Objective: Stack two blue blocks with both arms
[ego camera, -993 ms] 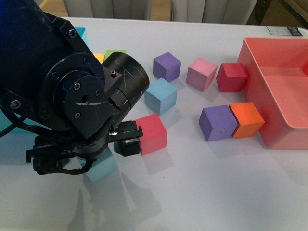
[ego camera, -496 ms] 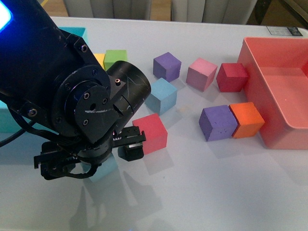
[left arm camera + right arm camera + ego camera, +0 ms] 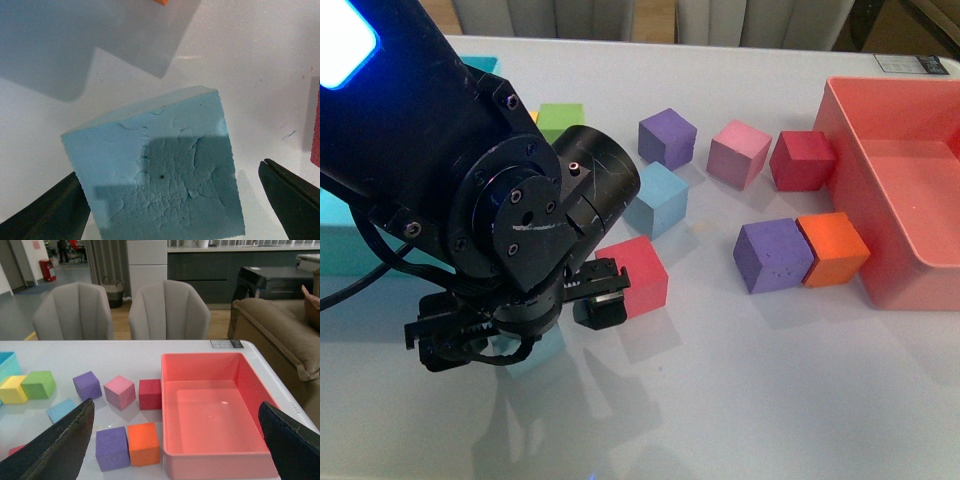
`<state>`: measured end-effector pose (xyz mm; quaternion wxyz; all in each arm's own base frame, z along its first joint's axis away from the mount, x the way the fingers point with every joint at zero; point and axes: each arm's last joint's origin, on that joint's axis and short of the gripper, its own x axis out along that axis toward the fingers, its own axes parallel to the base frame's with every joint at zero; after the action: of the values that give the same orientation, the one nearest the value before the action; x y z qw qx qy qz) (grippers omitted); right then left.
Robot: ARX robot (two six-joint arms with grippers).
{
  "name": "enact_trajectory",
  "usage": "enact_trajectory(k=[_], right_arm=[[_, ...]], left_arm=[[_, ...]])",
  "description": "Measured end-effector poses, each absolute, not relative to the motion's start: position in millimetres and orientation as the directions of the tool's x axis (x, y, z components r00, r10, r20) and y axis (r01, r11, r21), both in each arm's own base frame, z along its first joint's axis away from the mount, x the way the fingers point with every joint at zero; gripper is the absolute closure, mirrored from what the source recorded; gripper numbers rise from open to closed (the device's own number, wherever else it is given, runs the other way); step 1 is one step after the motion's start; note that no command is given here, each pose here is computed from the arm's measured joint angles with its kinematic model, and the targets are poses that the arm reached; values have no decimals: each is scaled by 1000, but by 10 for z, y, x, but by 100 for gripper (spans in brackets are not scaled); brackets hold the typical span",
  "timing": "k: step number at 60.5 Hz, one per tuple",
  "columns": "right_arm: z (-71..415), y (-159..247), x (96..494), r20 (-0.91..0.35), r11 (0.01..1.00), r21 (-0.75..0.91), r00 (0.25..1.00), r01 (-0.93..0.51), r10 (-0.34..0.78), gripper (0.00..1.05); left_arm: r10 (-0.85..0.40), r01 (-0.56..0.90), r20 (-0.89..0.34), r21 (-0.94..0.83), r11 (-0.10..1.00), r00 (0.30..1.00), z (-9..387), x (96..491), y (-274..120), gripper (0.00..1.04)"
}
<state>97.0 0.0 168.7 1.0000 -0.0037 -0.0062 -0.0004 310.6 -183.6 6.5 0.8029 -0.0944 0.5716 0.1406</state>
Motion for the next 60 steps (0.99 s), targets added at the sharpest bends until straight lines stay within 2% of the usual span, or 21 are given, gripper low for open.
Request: enact_trajectory(k=[4,7,15,22,34,51,60], right_arm=[[1687,0,970,12,1000,-7,1000,1,-1,9],[1687,0,970,12,1000,-7,1000,1,-1,9],[1687,0,970,12,1000,-7,1000,1,-1,9],[1687,0,970,12,1000,-7,1000,1,-1,9],[1687,0,970,12,1000,-7,1000,1,-1,9],[1687,0,970,12,1000,-7,1000,1,-1,9],[1687,0,970,12,1000,-7,1000,1,-1,9]], left_arm=[[118,-333,-944,10,943,307,64,3104,-1838,13],[118,-333,-945,10,943,306,60,3103,-1837,23],[125,-334,-946,19,943,300,48,3096,-1832,41],[140,-334,-945,35,942,296,47,3089,-1824,50],[182,-307,-942,92,947,281,153,3044,-1779,56],[161,-245,-888,56,968,431,878,3074,-1723,57],[145,-205,-869,51,978,474,1098,3159,-1763,57]])
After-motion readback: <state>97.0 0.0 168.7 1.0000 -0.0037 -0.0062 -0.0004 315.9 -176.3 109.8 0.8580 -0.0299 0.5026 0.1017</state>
